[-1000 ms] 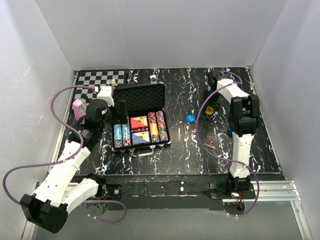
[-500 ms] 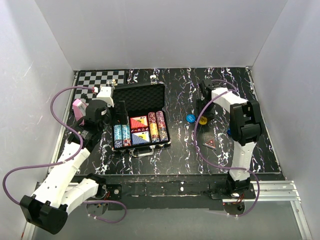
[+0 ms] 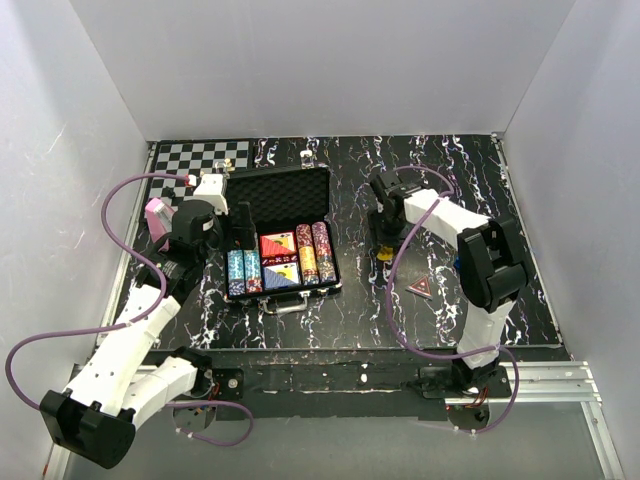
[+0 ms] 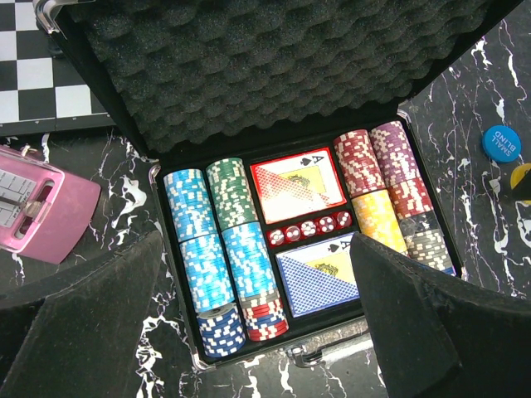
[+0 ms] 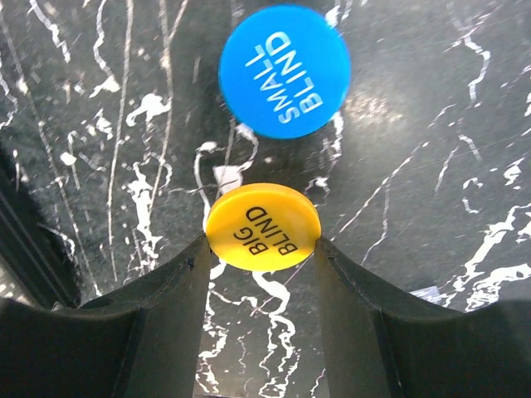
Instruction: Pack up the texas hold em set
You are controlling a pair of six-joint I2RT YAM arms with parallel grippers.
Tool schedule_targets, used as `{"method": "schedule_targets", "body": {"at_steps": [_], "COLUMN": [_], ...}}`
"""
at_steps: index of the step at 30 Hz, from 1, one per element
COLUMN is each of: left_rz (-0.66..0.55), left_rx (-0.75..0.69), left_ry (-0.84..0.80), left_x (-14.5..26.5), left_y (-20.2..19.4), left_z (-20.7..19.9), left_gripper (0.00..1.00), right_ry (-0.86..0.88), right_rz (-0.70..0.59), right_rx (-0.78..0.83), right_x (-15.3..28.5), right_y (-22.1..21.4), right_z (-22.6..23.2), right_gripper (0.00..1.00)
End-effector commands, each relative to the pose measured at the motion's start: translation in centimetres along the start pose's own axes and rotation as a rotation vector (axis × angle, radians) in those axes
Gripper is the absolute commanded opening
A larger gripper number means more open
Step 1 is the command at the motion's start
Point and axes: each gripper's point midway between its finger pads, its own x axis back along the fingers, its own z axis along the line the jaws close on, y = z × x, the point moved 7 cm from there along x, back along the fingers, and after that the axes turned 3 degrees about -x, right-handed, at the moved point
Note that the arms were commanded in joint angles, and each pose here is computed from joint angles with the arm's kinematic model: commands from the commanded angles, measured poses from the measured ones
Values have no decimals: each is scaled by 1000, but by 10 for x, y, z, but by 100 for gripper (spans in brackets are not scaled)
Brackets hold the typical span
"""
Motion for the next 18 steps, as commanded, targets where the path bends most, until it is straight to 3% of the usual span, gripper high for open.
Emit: {"method": "schedule_targets", "body": {"at_steps": [1, 18], "left_rz": [-23, -28], "left_rx": [5, 13], "left_ry": [-16, -8], "left_x": [4, 5], "left_y": [1, 2], "left_z": [-1, 0], "left_gripper": [98, 98], "right_ry": [18, 127], "right_rz": [-42, -111], "right_rx": [14, 226], "right_x": [18, 79], "right_y": [-8, -25], "right_z": [21, 121], "right_gripper": [54, 54]}}
